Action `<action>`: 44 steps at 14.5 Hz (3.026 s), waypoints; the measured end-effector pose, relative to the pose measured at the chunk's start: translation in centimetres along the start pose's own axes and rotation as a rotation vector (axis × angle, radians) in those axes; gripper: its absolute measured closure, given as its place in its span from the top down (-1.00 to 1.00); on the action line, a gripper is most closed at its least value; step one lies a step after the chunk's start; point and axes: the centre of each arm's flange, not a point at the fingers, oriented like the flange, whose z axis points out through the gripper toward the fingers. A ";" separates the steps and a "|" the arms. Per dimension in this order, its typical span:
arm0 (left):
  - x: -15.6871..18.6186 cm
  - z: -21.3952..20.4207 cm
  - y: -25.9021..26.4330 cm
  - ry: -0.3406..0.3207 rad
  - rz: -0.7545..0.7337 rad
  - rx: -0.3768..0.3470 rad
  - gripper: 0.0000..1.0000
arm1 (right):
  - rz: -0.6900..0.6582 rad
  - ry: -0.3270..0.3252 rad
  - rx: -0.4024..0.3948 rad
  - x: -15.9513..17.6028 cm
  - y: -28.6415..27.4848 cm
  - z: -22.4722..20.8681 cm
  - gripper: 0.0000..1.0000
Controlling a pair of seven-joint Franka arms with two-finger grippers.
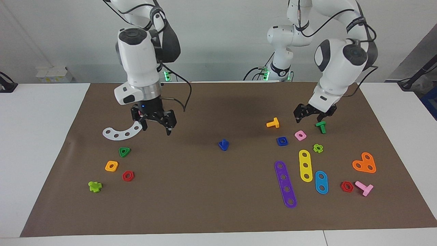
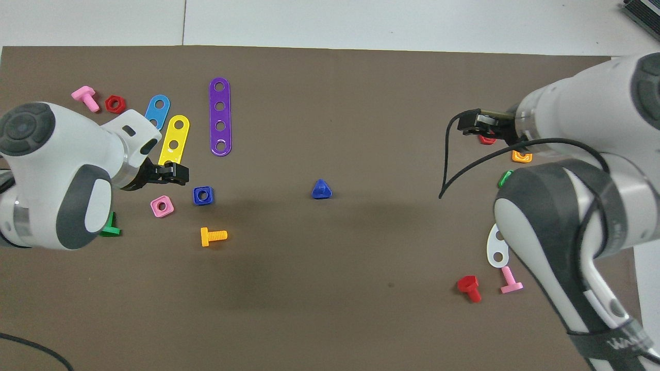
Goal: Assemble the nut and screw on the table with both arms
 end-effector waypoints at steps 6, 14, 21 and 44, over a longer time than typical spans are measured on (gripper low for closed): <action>-1.2 7.1 3.8 0.009 -0.043 -0.001 0.80 | -0.043 -0.070 -0.043 -0.1 6.5 -2.7 1.00; -0.8 10.0 3.6 0.002 0.012 0.002 0.34 | -0.036 -0.086 -0.011 -0.2 6.1 -4.6 1.00; -0.1 8.2 5.1 -0.006 0.020 0.003 -0.07 | -0.038 -0.083 -0.009 -0.2 5.9 -4.8 1.00; -2.5 5.5 29.9 -0.003 -0.100 -0.156 -0.07 | -0.040 -0.090 -0.011 -0.3 5.9 -4.8 1.00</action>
